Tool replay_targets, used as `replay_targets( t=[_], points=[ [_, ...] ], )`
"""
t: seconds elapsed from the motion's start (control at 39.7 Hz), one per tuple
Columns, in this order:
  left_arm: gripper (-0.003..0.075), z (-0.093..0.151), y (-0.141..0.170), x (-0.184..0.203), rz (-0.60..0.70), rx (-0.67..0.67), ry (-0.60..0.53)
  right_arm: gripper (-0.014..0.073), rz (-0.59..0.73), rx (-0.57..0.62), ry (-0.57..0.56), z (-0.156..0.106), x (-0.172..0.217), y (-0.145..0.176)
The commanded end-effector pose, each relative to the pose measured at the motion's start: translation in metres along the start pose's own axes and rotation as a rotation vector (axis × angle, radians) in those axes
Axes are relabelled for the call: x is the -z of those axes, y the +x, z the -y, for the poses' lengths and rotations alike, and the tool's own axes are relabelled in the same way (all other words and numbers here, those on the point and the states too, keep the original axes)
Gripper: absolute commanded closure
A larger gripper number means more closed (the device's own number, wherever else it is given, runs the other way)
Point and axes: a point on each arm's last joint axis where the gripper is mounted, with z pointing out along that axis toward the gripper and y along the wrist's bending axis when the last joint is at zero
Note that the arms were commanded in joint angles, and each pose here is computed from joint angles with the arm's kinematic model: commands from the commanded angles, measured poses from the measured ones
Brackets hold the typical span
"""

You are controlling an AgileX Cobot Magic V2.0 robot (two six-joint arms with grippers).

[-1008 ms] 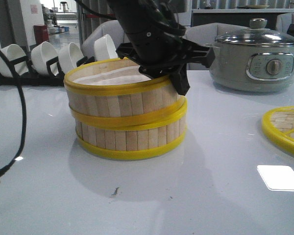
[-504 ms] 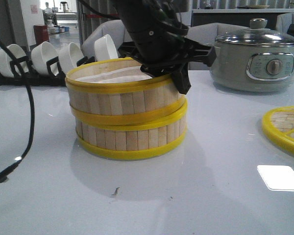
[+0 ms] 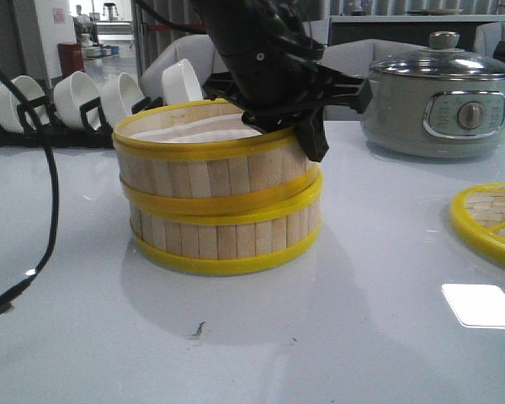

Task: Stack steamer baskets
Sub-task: 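Lower the held basket onto the centre basket, aligning the rims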

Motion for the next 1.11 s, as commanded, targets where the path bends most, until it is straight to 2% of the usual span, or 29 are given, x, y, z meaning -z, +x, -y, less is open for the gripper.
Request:
replay_targets(
  t=[0.0,0.2,1.08],
  points=[
    [0.0634,0.0198,-0.0277,0.0318,0.191,0.008,0.062,0.0150,0.106,0.004,-0.004,-0.0005,0.0031,-0.0170],
    [0.0634,0.0244,-0.0267,0.0309,0.188,0.000,0.067,0.0150,0.104,-0.027,-0.013,-0.0011,0.0029,-0.0169],
    [0.0634,0.0244,-0.0288,0.0313,0.210,0.000,0.067,0.0150,0.104,-0.027,-0.013,-0.0011,0.0029,-0.0169]
  ],
)
